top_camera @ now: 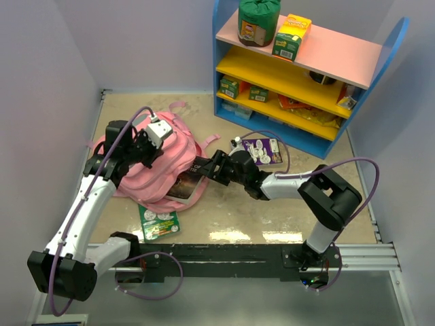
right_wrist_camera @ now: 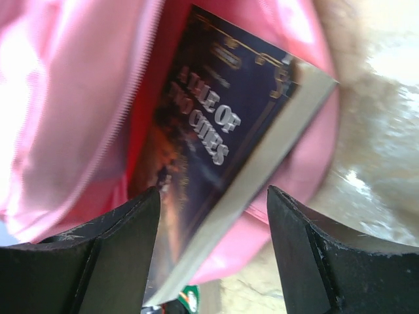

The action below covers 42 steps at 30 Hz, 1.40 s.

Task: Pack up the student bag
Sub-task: Place the book in the student bag.

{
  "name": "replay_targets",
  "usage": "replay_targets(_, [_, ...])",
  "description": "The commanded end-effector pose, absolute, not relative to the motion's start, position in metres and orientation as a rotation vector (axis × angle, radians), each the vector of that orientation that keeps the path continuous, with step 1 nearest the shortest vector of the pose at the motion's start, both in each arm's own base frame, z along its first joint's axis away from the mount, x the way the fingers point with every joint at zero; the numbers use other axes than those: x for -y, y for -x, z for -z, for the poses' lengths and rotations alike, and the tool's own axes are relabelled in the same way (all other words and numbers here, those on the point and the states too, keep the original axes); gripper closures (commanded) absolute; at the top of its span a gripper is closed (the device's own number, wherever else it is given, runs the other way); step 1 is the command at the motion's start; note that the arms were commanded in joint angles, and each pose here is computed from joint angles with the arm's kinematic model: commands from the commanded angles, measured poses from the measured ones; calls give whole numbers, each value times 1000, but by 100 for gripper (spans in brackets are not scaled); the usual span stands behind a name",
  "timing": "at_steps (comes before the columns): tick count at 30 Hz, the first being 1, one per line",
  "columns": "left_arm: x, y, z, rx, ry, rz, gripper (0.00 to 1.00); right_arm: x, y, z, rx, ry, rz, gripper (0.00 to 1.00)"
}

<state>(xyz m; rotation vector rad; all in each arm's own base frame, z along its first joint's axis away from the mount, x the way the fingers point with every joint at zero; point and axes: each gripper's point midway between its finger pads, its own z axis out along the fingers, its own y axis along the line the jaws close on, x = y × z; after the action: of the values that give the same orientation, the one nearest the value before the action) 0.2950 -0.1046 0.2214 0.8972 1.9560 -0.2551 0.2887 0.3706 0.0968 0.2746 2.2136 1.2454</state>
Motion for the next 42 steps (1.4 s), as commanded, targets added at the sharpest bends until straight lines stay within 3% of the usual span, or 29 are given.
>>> replay_targets(1, [116,-301,-274,-1756,-886,265,100,-366,-297,-109,-2195,-269,-1190,31])
replay_targets(30, [117,-299,-272,-1754,-885,274,100,-403,-293,-86,-2211,-375,-1392,38])
replay_targets(34, [117,-298,-274,-1750,-889,272,100,-417,-294,-92,-2171,-401,-1488,57])
replay_targets(35, [117,-299,-274,-1751,-891,271,100,-420,-294,-95,-2167,-406,-1502,67])
replay_targets(38, [117,-298,-275,-1750,-895,266,100,-426,-294,-103,-2147,-395,-1547,84])
replay_targets(42, [117,-298,-275,-1749,-895,266,100,-429,-292,-119,-2091,-359,-1618,99])
